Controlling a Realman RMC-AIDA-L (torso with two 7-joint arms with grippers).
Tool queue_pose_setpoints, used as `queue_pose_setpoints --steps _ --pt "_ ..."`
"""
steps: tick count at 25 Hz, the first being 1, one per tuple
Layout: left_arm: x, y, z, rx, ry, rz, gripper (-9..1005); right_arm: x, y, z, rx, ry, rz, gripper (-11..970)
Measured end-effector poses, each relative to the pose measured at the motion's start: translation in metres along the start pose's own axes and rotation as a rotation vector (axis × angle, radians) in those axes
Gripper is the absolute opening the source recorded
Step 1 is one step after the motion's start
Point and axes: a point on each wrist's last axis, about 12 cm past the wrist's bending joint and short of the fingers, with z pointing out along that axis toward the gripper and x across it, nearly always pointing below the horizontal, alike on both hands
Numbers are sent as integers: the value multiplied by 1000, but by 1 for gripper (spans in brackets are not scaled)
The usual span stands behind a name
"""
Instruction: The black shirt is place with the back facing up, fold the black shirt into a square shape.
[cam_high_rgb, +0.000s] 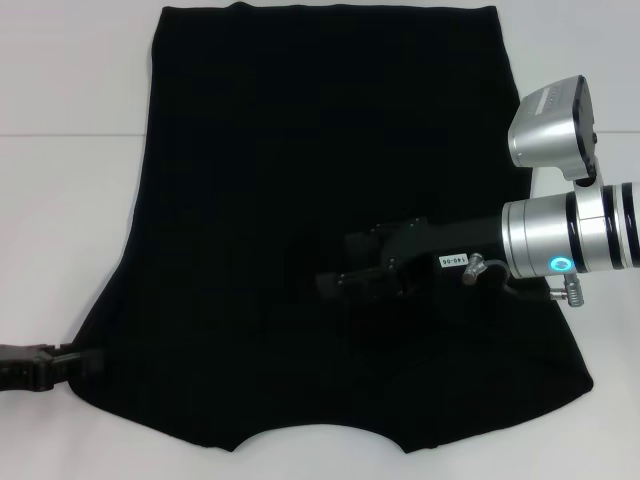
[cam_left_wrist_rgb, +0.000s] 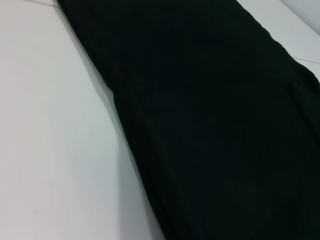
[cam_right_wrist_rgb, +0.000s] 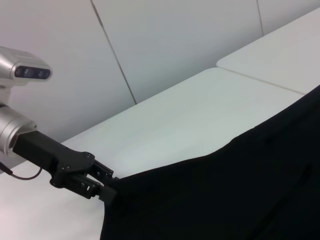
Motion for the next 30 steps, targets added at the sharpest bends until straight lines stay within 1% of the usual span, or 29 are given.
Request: queue_pose_setpoints --steps 7,10,15,17,18,22,27,30 --pt "-2 0 1 0 -6 -13 394 5 0 -3 2 5 8 910" --pt "-3 0 1 1 -12 -12 166 9 -1 -7 5 3 19 909" --pt "-5 -1 2 8 -27 -20 16 17 -4 -20 24 2 22 909" --pt "-6 -1 2 10 -28 -23 16 22 -5 -30 31 -2 52 909" --pt "-6 -2 2 14 -31 -24 16 25 -6 -37 36 -1 87 910" --pt "-7 -4 4 29 -48 -28 17 40 -13 -71 85 10 250 910" --pt "-7 -6 6 38 -47 -27 17 68 -26 -118 194 22 512 901" --pt "-7 -6 6 39 -47 -26 16 83 -30 -142 253 35 614 895"
